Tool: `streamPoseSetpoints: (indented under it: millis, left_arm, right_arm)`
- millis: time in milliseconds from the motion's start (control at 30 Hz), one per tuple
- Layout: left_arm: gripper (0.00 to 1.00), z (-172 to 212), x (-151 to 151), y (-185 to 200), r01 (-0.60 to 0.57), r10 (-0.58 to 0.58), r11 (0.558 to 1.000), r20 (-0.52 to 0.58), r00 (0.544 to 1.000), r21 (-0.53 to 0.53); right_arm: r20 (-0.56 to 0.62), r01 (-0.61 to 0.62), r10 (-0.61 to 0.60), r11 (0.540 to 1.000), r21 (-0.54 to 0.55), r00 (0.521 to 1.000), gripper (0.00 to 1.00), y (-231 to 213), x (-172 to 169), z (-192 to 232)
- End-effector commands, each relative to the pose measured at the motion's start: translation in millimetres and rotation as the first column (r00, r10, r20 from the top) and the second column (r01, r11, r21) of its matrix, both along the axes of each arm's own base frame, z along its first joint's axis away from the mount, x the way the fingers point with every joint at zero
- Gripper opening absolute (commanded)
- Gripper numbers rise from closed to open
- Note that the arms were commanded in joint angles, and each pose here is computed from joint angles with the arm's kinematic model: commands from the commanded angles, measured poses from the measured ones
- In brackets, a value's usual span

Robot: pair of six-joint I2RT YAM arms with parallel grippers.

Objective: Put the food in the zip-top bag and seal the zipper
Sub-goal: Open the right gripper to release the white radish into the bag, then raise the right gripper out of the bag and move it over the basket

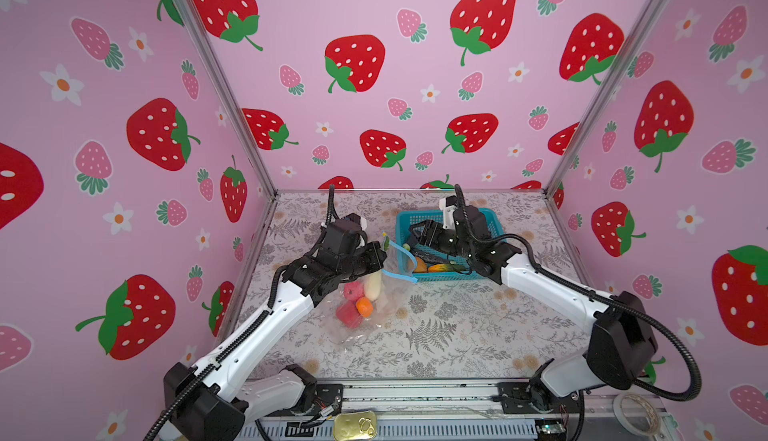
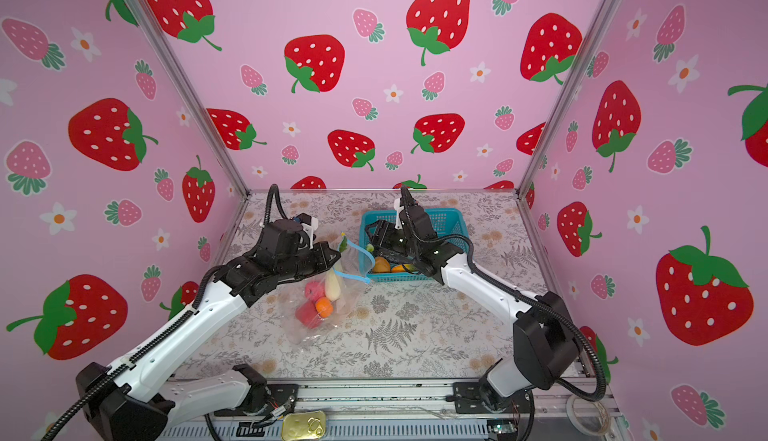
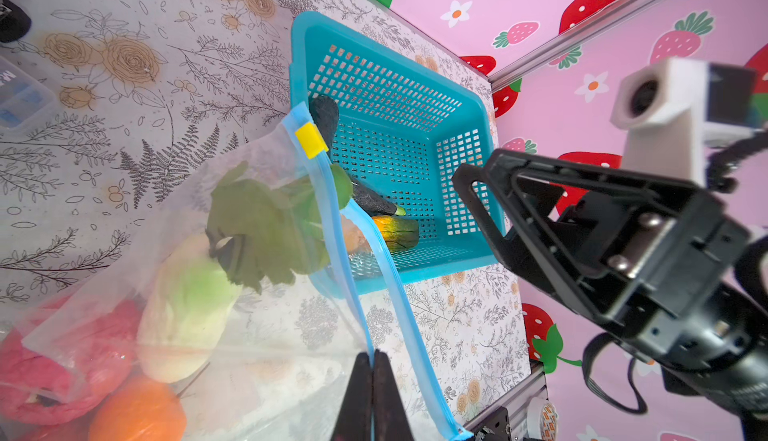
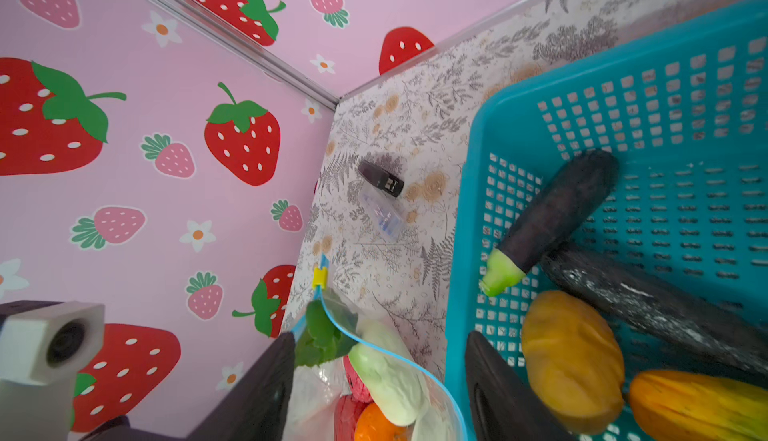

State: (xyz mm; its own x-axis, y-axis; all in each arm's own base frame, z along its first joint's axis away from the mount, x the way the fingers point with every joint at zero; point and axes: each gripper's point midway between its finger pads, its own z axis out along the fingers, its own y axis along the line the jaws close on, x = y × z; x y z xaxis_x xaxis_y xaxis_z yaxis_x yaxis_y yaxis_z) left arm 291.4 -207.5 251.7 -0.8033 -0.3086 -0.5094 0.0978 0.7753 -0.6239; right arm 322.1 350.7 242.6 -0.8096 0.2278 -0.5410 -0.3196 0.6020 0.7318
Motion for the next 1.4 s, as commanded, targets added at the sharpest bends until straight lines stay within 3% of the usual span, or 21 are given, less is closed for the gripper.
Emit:
streamPoseSetpoints:
  millis: [0, 133, 367, 1000, 1367]
  left_arm:
    - [0.0, 23, 2, 2, 0.001, -0.001, 1.0, 0.055, 0.998, -0.012]
    - [0.0, 24, 2, 3, 0.001, -0.001, 1.0, 0.055, 0.998, -0.007]
    - [0.0, 25, 3, 4, -0.001, 0.001, 1.0, 0.057, 0.998, -0.004]
    - [0.0, 23, 6, 9, -0.013, 0.013, 1.0, 0.052, 0.999, -0.003]
    - [0.0, 29, 5, 13, -0.018, 0.019, 1.0, 0.061, 0.998, -0.005]
  right_arm:
    - [-0.134, -0.182, 0.181, 0.983, 0.012, 0.974, 0.67, 17, -29, -21]
    - [-0.184, -0.264, 0.265, 0.964, 0.03, 0.947, 0.68, 29, -37, -30]
    - [-0.233, -0.3, 0.289, 0.954, -0.01, 0.929, 0.68, 29, -40, -54]
    - [-0.242, -0.36, 0.359, 0.932, 0.041, 0.901, 0.24, 42, -44, -55]
    - [-0.206, -0.363, 0.366, 0.93, 0.054, 0.908, 0.13, 42, -45, -39]
